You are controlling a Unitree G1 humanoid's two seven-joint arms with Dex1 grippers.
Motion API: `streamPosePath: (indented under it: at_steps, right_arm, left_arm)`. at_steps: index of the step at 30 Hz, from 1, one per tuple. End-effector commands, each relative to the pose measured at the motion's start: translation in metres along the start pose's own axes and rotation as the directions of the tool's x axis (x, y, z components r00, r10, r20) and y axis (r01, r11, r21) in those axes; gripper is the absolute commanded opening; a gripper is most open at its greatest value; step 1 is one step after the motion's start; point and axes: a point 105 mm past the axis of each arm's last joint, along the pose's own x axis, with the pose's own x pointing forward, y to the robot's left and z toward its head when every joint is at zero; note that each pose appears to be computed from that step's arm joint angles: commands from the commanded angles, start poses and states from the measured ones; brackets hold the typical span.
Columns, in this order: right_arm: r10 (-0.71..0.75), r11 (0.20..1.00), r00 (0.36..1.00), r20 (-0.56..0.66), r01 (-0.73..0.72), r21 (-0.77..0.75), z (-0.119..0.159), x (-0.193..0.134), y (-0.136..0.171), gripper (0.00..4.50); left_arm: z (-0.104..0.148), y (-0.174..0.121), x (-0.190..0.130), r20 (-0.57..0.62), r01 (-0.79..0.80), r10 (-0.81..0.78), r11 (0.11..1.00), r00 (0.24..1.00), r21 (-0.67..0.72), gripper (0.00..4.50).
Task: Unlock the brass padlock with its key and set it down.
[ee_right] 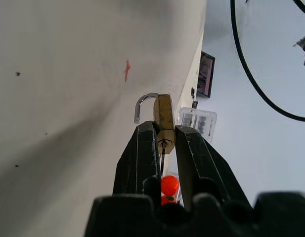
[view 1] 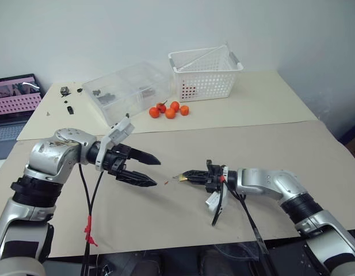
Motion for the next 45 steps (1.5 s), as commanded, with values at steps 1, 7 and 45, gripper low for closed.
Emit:
streamPosePath:
  at_steps: [1,7,45]
  right_arm:
    - [-0.038,0.999,0.999,-0.008,0.038,-0.037,-0.010,0.005,-0.005,0.09]
    - [-0.018,0.999,1.000,0.008,0.019,-0.048,-0.011,0.002,0.004,0.09]
    - [0.166,0.982,0.979,0.120,-0.175,0.074,0.003,-0.023,0.029,1.11]
  left_arm:
    - [0.007,-0.005,-0.002,0.011,-0.003,0.002,0.999,1.000,0.054,4.48]
    - [-0.001,-0.004,-0.004,-0.025,-0.019,0.021,0.997,0.999,0.073,4.48]
    - [-0.008,0.003,0.012,0.007,-0.005,0.004,0.996,1.000,0.089,4.50]
